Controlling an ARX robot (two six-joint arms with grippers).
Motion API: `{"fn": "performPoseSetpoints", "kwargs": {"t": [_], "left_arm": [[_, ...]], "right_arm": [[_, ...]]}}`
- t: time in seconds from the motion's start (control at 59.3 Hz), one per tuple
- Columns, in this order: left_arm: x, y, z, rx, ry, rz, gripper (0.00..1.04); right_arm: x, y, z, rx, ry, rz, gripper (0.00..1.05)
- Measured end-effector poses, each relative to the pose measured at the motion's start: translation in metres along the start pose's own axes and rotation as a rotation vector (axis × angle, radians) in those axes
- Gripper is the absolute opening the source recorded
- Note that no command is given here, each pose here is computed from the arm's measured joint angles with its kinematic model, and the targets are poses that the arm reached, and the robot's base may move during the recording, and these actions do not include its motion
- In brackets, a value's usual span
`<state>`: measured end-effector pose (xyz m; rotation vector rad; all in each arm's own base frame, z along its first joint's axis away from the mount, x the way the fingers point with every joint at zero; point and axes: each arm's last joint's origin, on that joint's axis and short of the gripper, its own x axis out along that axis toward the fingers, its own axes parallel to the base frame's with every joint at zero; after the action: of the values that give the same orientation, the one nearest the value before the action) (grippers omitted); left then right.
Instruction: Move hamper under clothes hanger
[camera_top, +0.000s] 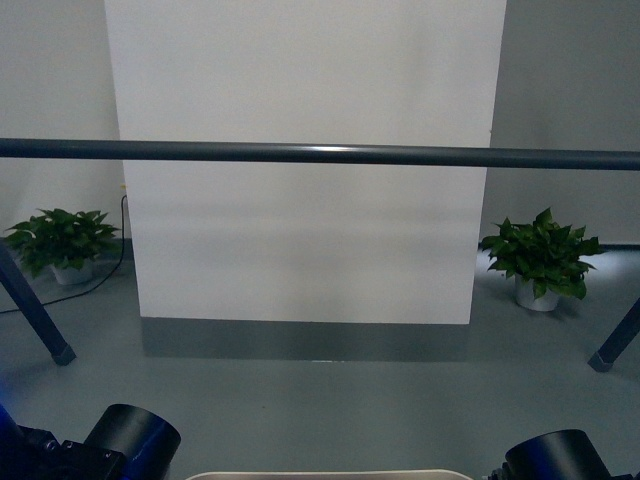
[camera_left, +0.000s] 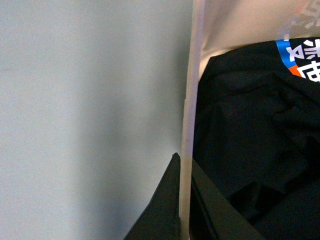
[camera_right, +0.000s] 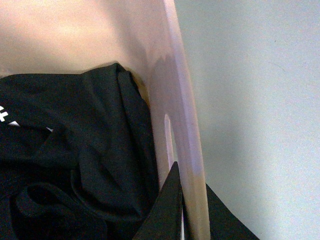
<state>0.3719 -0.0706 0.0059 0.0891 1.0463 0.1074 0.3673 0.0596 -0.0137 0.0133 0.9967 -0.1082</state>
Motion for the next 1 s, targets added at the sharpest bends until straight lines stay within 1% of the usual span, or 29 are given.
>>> {"fn": "performPoseSetpoints", "kwargs": {"t": [0.051, 0.084, 0.169, 0.219, 0.236, 0.287, 0.304, 0.354, 0.456, 0.523, 0.607, 0.624, 0.658, 0.726, 0.776, 0.877, 0.996], "left_arm": [[0.000, 0.000, 0.000, -0.003, 0.005, -0.009, 0.05], [0.000, 0.000, -0.001, 0.001, 0.010, -0.010, 0.11], [0.001, 0.001, -0.001, -0.017, 0.015, -0.006, 0.28], [0.001, 0.003, 0.000, -0.027, 0.005, -0.001, 0.34], [0.001, 0.003, 0.001, -0.036, -0.002, 0.002, 0.37], [0.002, 0.005, 0.003, -0.049, -0.016, 0.010, 0.43], [0.001, 0.006, 0.004, -0.054, -0.025, 0.015, 0.46], [0.001, 0.007, 0.006, -0.061, -0.042, 0.027, 0.52], [-0.005, 0.012, 0.016, -0.096, -0.087, 0.036, 0.68], [-0.016, 0.017, 0.028, -0.109, -0.151, 0.070, 0.82], [-0.033, 0.023, 0.044, -0.135, -0.226, 0.069, 0.98], [-0.037, 0.024, 0.048, -0.140, -0.241, 0.066, 1.00], [-0.045, 0.025, 0.056, -0.157, -0.271, 0.060, 0.98], [-0.058, 0.026, 0.069, -0.183, -0.317, 0.050, 0.98], [-0.066, 0.026, 0.077, -0.198, -0.344, 0.042, 0.98], [-0.076, 0.024, 0.084, -0.218, -0.371, 0.023, 0.98], [-0.083, 0.019, 0.089, -0.210, -0.396, 0.009, 0.98]], "right_arm": [[0.000, 0.000, 0.000, -0.005, 0.003, 0.003, 0.02], [0.000, 0.001, 0.000, -0.010, 0.003, 0.002, 0.03], [0.001, 0.001, 0.000, -0.018, -0.002, -0.019, 0.21], [0.001, 0.001, 0.001, -0.018, -0.006, -0.022, 0.26], [0.001, 0.001, 0.001, -0.016, -0.010, -0.025, 0.30], [0.001, 0.000, 0.001, -0.015, -0.014, -0.031, 0.35], [0.001, 0.000, 0.002, -0.014, -0.018, -0.036, 0.38], [0.000, 0.000, 0.002, -0.012, -0.022, -0.042, 0.44], [-0.002, -0.003, 0.007, 0.018, -0.040, -0.049, 0.60], [-0.012, -0.007, 0.020, 0.064, -0.100, -0.045, 0.74], [-0.031, -0.009, 0.041, 0.111, -0.193, -0.038, 0.90], [-0.036, -0.010, 0.045, 0.120, -0.214, -0.034, 0.93], [-0.045, -0.011, 0.055, 0.142, -0.256, -0.025, 0.99], [-0.061, -0.012, 0.069, 0.177, -0.317, -0.009, 0.96], [-0.071, -0.013, 0.076, 0.201, -0.354, 0.003, 0.97], [-0.083, -0.013, 0.085, 0.237, -0.407, 0.014, 0.97], [-0.090, -0.014, 0.092, 0.273, -0.460, -0.002, 0.97]]}}
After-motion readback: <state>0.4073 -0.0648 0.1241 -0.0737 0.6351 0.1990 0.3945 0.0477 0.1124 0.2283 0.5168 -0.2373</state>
